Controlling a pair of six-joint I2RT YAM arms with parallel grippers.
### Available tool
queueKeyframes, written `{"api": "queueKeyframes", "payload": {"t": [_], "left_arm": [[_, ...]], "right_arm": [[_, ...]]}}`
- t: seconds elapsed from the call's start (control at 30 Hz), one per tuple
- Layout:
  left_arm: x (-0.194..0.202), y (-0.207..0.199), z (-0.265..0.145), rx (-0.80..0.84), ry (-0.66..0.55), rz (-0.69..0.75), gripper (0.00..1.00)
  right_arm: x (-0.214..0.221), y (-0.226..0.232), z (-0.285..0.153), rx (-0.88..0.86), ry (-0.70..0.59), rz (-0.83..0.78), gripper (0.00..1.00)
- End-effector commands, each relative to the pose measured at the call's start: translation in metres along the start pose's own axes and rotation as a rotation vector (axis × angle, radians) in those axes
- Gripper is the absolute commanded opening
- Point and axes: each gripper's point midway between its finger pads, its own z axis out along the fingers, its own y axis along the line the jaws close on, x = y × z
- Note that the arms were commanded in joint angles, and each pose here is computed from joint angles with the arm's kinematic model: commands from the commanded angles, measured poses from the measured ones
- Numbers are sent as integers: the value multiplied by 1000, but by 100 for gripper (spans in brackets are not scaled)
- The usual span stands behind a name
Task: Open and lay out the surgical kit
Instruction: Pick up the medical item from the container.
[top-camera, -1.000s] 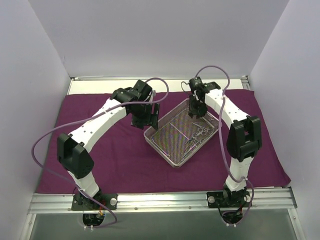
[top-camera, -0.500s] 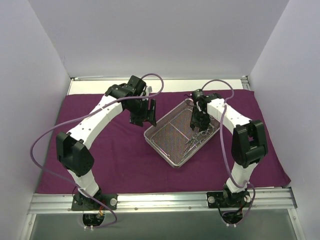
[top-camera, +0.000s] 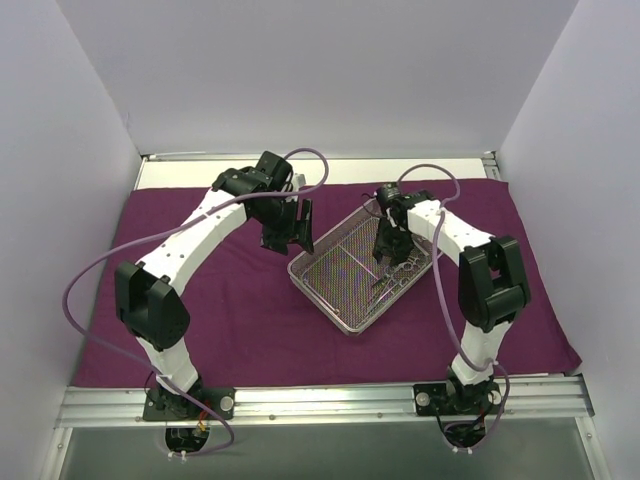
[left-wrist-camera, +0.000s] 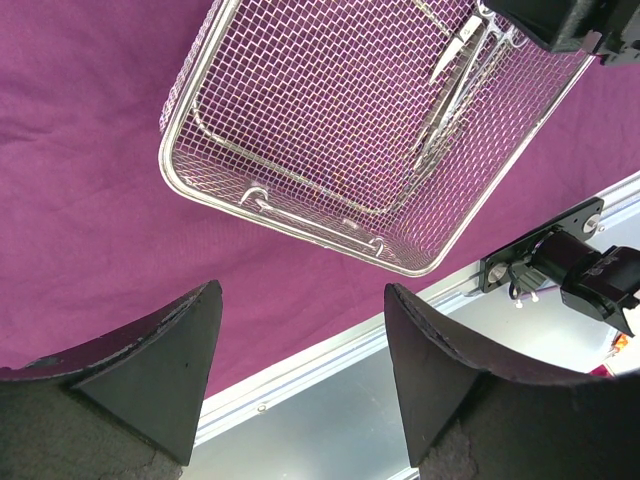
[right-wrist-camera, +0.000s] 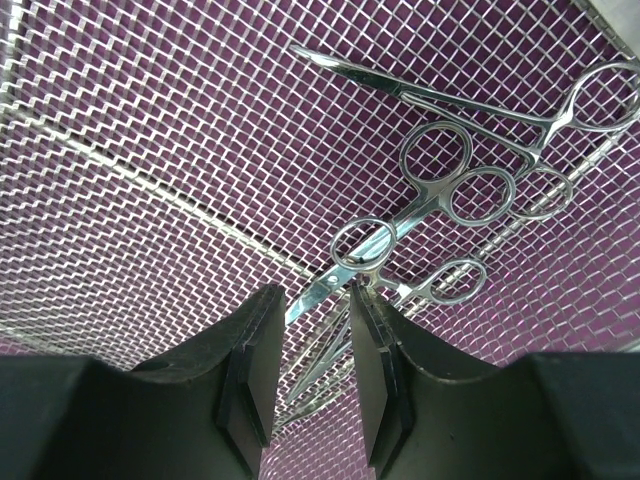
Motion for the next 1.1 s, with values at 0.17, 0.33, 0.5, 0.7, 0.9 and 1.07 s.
{"api": "queueKeyframes", "payload": {"t": [0.17,0.33,0.5,0.7,0.9,1.07], "left_arm": [[-9,-8,-10,44,-30,2,74],[-10,-7,-9,41,-25,-4,74],[-11,-7,-9,40,-24,-9,74],[-13,-8,-13,37,-34,-2,73],[-12,-11,-21,43,-38,-3,73],[-18,-18,-26,84,-71,28,80]], "right_arm": [[18,-8,23,50,53,-14,33],[25,-12,39,62,69,-33,31],[23,-16,49,103,55,-65,25],[21,-19,53,133,28,-114,7],[-6,-5,17,139,-56,-203,0],[-32,17,-29,36,-156,-243,0]]}}
